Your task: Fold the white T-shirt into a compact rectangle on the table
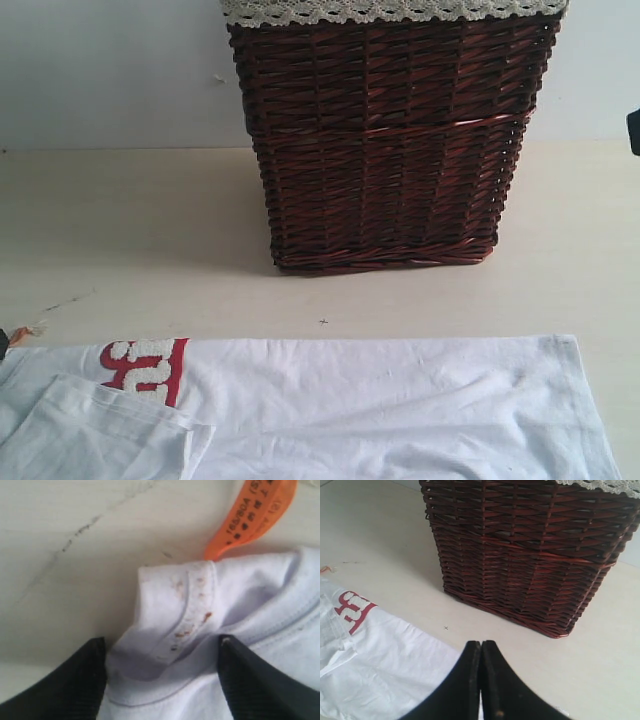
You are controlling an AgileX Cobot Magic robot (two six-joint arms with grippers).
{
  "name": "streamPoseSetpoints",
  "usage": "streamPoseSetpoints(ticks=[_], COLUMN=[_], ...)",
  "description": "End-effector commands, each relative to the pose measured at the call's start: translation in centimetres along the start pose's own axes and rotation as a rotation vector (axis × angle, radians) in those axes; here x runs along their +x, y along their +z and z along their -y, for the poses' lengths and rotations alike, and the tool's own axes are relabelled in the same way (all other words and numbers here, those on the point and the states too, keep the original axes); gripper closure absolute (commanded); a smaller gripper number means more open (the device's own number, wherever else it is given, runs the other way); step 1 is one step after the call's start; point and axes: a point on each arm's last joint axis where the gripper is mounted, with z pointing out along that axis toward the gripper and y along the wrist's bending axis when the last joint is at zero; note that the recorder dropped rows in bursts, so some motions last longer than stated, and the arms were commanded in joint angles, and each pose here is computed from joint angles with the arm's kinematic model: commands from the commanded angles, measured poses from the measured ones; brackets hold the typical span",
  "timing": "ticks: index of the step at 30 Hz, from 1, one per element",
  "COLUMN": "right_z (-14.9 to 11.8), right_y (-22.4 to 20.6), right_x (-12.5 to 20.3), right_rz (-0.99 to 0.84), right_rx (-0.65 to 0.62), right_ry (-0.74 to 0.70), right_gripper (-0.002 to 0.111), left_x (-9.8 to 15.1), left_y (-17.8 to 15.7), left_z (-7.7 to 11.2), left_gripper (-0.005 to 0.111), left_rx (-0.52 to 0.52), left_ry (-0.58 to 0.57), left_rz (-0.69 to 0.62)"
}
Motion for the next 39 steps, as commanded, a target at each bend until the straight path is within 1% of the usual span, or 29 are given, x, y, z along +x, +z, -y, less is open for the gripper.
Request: streamPoseSetpoints(ticks=[1, 4, 5, 8, 11, 16, 18, 21, 26, 28, 31, 34, 37, 39], right_z=[-0.1, -0.1, -0.1, -0.1, -0.1, -0.1, -0.1, -0.1, -0.1, -0.1, -0.1, -0.1, -0.1, -0.1], right_y=[0.1, 0.1, 0.1, 0.1, 0.1, 0.1, 0.1, 0.1, 0.1, 0.1, 0.1, 0.1, 0.1, 0.1], right_x=[0.1, 0.1, 0.1, 0.1, 0.1, 0.1, 0.1, 0.1, 0.1, 0.1, 0.1, 0.1, 0.1, 0.1], right_rz=[0.0, 0.0, 0.0, 0.0, 0.002, 0.002, 0.002, 0.002, 0.008, 0.008, 0.008, 0.007, 0.007, 0.007], right_rx=[-0.009, -0.009, -0.009, -0.009, -0.009, -0.009, -0.009, -0.009, -0.01, -0.01, -0.011, -0.014, -0.016, -0.017], right_ry=[-0.006, -0.008, -0.008, -0.008, -0.008, -0.008, -0.008, -0.008, -0.008, -0.008, -0.006, -0.003, -0.002, 0.0], right_gripper=[0.108, 0.108, 0.108, 0.108, 0.108, 0.108, 0.108, 0.108, 0.108, 0.108, 0.108, 0.108, 0.108, 0.108], left_x=[0.4, 0.7, 0.7, 0.5, 0.0, -0.8, -1.2, -2.0, -2.7, -2.9, -3.7, -3.9, -3.6, -3.0], left_y=[1.8, 2.3, 2.3, 2.1, 0.8, -2.9, -4.6, -7.1, -11.9, -13.8, -16.5, -18.8, -20.4, -21.0], left_z=[0.0, 0.0, 0.0, 0.1, 0.1, -0.2, -0.8, -1.3, -1.4, -1.1, 0.4, 3.0, 6.9, 10.0], left_gripper=[0.068, 0.107, 0.106, 0.106, 0.106, 0.107, 0.107, 0.107, 0.107, 0.107, 0.107, 0.107, 0.107, 0.107], left_rx=[0.007, 0.009, 0.011, 0.015, 0.016, -0.02, -0.084, -0.155, -0.173, -0.173, -0.169, -0.135, -0.075, -0.004], left_ry=[-0.015, -0.002, 0.005, 0.001, 0.002, 0.019, -0.009, -0.011, -0.037, -0.038, 0.002, 0.061, 0.137, 0.203], left_rz=[-0.071, -0.115, -0.118, -0.108, -0.094, -0.048, -0.046, -0.044, 0.011, 0.038, 0.143, 0.232, 0.291, 0.307])
